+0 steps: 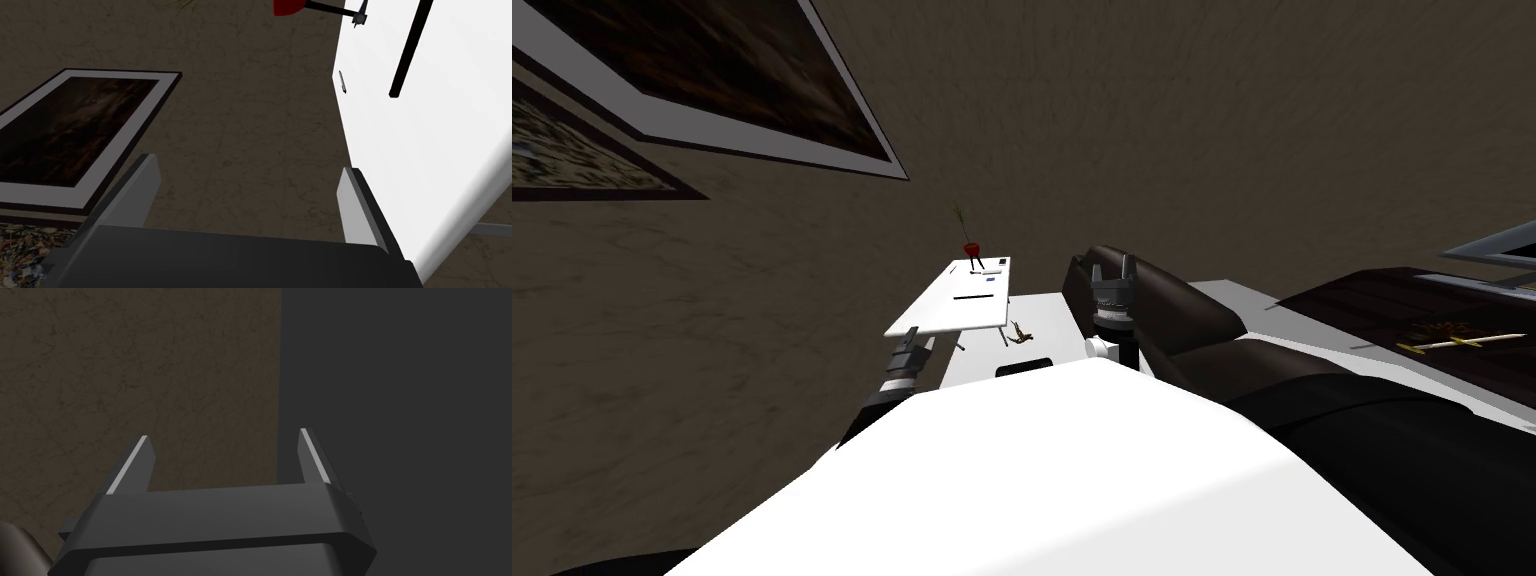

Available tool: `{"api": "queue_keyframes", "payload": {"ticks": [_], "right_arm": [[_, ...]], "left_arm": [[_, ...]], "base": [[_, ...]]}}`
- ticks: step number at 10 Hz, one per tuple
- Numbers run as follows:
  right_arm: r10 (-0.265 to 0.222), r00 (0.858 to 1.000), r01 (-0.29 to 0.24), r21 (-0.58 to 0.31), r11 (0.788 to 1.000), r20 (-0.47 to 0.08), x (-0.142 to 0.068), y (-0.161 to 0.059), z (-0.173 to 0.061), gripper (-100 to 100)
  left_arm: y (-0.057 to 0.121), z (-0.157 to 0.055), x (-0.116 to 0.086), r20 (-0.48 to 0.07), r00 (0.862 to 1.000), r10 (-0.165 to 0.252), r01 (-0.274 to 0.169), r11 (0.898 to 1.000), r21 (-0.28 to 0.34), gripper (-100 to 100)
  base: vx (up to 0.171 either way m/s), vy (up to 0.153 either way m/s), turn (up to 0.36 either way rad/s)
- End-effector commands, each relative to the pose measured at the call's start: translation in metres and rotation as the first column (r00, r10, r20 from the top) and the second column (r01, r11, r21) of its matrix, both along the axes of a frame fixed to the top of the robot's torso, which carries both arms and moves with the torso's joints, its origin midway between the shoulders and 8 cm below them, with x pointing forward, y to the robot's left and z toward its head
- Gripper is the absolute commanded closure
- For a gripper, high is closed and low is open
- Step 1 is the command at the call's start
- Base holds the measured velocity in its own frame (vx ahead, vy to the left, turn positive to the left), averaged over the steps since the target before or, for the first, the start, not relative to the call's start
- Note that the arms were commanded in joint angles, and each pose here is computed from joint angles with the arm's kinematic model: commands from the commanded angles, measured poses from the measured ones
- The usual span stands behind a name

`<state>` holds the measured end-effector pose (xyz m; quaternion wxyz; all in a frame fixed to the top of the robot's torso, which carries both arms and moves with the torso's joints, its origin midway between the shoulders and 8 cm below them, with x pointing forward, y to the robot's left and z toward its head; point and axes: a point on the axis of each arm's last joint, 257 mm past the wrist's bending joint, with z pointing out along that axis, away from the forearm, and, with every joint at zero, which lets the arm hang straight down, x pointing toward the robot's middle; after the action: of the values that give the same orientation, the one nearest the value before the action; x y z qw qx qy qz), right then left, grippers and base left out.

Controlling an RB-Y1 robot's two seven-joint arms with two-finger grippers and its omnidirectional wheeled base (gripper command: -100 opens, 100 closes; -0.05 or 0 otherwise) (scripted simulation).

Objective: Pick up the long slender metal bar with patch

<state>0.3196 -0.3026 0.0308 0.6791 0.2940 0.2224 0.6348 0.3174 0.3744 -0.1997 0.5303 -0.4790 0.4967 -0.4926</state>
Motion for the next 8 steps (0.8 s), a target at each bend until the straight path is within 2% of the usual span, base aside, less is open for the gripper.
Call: {"api": "queue_keyframes", "payload": {"ticks": [1,2,3,4,5,6,7,8], "right_arm": [[0.000,1.000,0.000,0.000,1.000,0.000,0.000,0.000,0.000,0],[0.000,1.000,0.000,0.000,1.000,0.000,0.000,0.000,0.000,0],[0.000,1.000,0.000,0.000,1.000,0.000,0.000,0.000,0.000,0],[0.000,1.000,0.000,0.000,1.000,0.000,0.000,0.000,0.000,0],[0.000,1.000,0.000,0.000,1.000,0.000,0.000,0.000,0.000,0],[0.000,1.000,0.000,0.000,1.000,0.000,0.000,0.000,0.000,0],[0.000,1.000,0.000,0.000,1.000,0.000,0.000,0.000,0.000,0],[0.000,1.000,0.000,0.000,1.000,0.000,0.000,0.000,0.000,0]], "left_arm": [[0.011,-0.021,-0.009,-0.073,0.997,-0.001,0.001,1.000,-0.002,-100],[0.011,-0.020,-0.009,-0.075,0.997,-0.008,0.008,1.000,0.005,-100],[0.022,-0.038,-0.018,-0.137,0.991,-0.005,0.005,1.000,0.000,-100],[0.022,-0.038,-0.017,-0.140,0.990,-0.012,0.013,1.000,0.007,-100],[0.033,-0.055,-0.027,-0.201,0.980,-0.006,0.006,1.000,-0.001,-100],[0.033,-0.055,-0.026,-0.205,0.979,-0.014,0.016,1.000,0.009,-100],[0.044,-0.071,-0.036,-0.265,0.964,-0.007,0.008,1.000,0.001,-100],[0.045,-0.070,-0.035,-0.269,0.963,-0.016,0.020,1.000,0.011,-100]], "base": [[0.014,-0.136,-0.060],[0.012,-0.132,-0.018],[0.022,-0.144,-0.042],[0.035,-0.104,-0.013],[0.070,-0.141,-0.054],[0.048,-0.121,-0.022],[0.068,-0.140,-0.046],[0.066,-0.113,-0.014]]}}
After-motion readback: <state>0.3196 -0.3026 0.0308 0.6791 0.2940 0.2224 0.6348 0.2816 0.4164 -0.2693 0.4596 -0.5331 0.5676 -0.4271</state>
